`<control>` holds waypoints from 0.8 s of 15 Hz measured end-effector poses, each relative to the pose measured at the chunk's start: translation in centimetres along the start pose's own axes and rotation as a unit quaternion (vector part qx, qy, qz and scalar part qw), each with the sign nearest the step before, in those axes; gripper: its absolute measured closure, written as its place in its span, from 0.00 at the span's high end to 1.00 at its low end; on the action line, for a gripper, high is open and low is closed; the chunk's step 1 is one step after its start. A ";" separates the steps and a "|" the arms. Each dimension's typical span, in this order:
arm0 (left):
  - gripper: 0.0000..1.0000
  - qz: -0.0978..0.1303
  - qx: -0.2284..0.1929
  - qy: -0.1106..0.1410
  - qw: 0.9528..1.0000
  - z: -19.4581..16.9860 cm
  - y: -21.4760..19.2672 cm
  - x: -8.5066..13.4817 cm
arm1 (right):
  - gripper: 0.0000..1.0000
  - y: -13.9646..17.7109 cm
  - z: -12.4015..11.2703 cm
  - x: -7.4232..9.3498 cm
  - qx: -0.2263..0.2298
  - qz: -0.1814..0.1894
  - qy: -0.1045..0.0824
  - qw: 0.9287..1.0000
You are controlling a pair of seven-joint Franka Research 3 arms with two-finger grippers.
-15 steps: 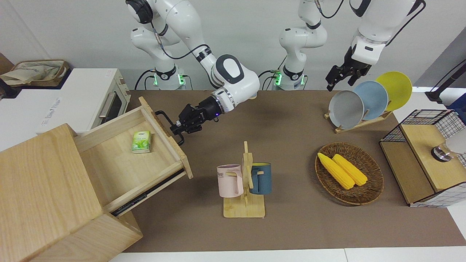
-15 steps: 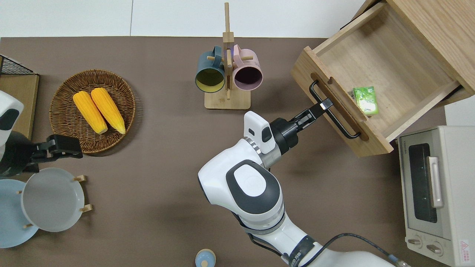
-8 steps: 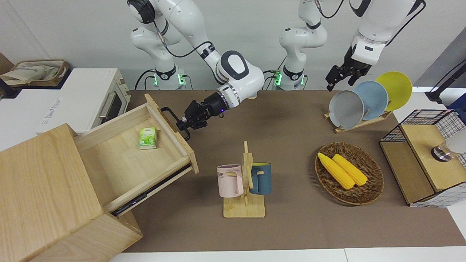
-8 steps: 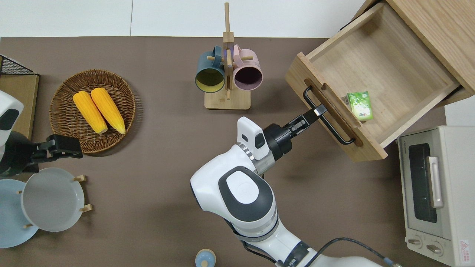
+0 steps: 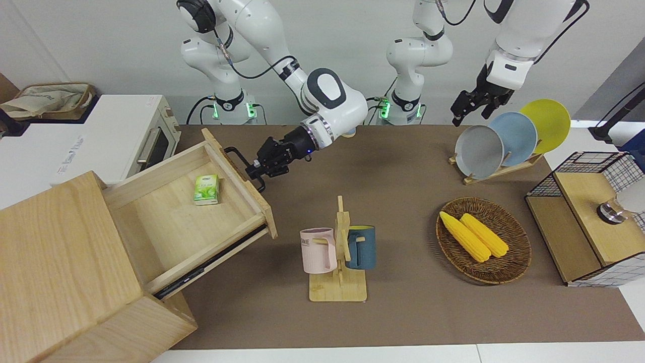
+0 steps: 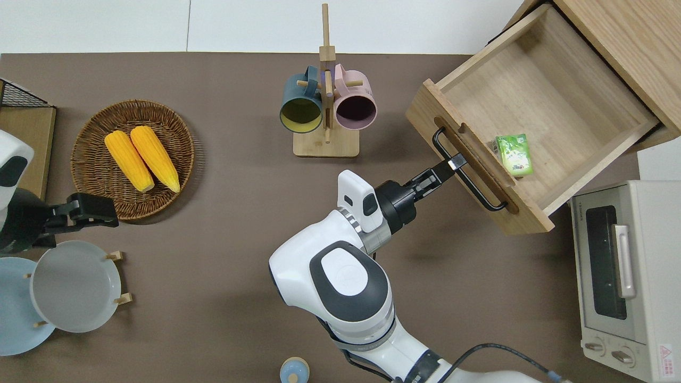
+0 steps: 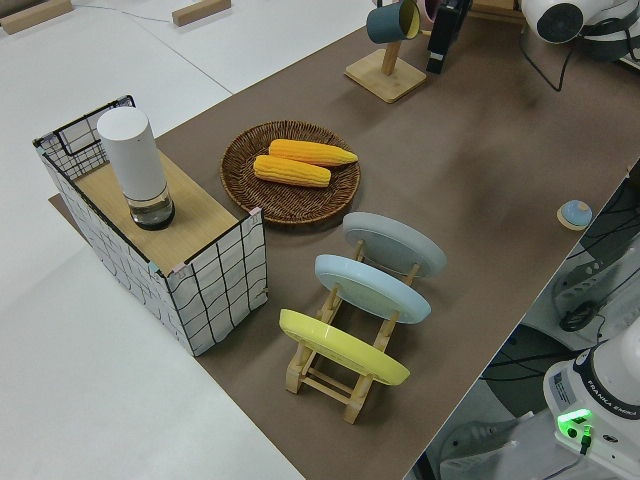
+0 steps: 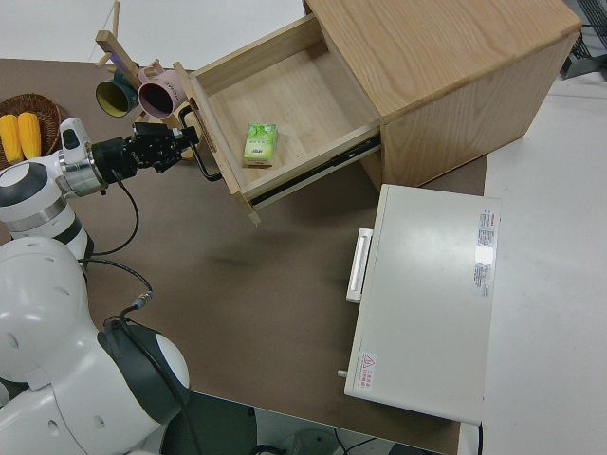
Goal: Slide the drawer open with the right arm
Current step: 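Open the right gripper and release the drawer handle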
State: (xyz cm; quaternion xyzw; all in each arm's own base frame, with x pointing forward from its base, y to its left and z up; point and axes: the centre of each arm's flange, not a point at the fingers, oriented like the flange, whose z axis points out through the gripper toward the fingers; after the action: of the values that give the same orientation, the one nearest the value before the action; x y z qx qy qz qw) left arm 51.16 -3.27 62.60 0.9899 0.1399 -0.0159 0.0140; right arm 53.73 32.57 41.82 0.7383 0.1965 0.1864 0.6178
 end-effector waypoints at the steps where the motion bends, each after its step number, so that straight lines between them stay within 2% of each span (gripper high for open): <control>1: 1.00 0.000 0.000 0.000 1.000 0.0 0.0 0.0 | 0.19 0.0 0.0 0.0 0.000 0.000 0.000 1.000; 3: 1.00 0.000 0.000 0.000 1.000 0.0 0.0 0.0 | 0.21 0.1 -0.1 0.0 0.000 0.002 0.000 1.000; 11: 1.00 0.000 0.000 0.000 1.000 0.0 0.0 0.0 | 0.97 1.9 -1.1 0.2 -0.005 0.018 -0.001 1.000; 12: 1.00 0.000 0.000 0.000 1.000 0.0 0.0 0.0 | 0.99 1.8 -1.2 0.2 -0.004 0.018 0.000 1.000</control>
State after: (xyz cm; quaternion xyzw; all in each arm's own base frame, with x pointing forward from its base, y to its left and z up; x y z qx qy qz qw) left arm 51.16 -3.27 62.60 0.9899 0.1400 -0.0159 0.0140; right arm 53.34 33.38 43.85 0.7390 0.1821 0.1981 0.6176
